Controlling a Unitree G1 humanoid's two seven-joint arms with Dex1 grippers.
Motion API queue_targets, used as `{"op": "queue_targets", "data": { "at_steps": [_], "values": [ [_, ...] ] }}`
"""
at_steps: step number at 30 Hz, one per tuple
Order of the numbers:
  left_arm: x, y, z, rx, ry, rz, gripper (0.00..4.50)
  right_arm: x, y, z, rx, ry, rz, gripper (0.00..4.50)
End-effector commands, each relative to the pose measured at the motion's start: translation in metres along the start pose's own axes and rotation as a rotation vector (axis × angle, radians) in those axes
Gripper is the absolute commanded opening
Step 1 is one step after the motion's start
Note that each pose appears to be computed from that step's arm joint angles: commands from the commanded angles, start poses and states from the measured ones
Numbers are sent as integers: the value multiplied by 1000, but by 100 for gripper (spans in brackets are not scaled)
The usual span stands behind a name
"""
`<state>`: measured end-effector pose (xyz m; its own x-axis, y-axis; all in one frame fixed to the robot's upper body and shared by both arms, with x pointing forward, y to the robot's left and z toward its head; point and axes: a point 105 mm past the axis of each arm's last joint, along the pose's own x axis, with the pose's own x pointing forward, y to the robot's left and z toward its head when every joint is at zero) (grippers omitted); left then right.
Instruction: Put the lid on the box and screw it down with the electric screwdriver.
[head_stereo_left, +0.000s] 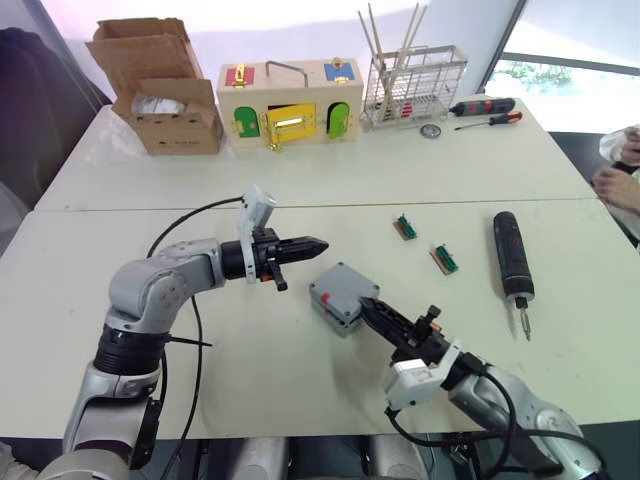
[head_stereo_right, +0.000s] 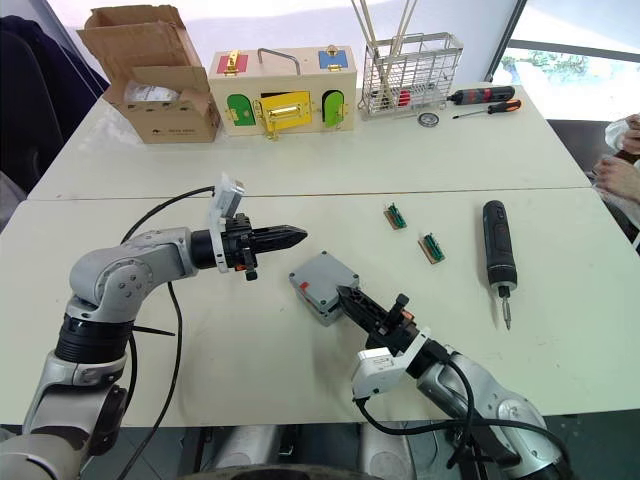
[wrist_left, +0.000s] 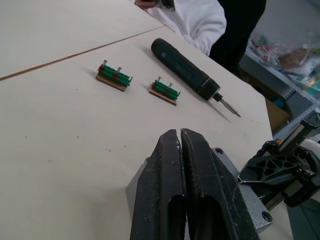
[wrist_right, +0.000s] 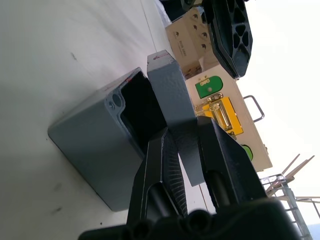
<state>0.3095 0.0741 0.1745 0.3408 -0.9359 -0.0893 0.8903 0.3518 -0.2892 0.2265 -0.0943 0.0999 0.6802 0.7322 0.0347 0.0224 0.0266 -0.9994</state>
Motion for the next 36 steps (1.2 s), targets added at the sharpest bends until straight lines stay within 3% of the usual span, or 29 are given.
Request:
{"op": "queue_targets", "data": {
  "at_steps": [1, 17, 26, 32, 36],
  "values": [
    [4, -9, 5, 56, 16, -43, 7, -4, 17, -1, -6, 26, 65, 8],
    [24, -15, -21, 108, 114, -123, 7, -16, 24, -2, -32, 98, 77, 8],
    [27, -6, -60, 180, 305, -118, 7, -18, 31, -2, -11, 99, 104, 8],
    [27, -3, -94, 222, 419, -111, 0, -23, 33, -7, 12, 123, 110, 296],
    [27, 3, -104, 226, 443, -82, 0, -27, 28, -7, 3, 121, 107, 421]
  ]
}}
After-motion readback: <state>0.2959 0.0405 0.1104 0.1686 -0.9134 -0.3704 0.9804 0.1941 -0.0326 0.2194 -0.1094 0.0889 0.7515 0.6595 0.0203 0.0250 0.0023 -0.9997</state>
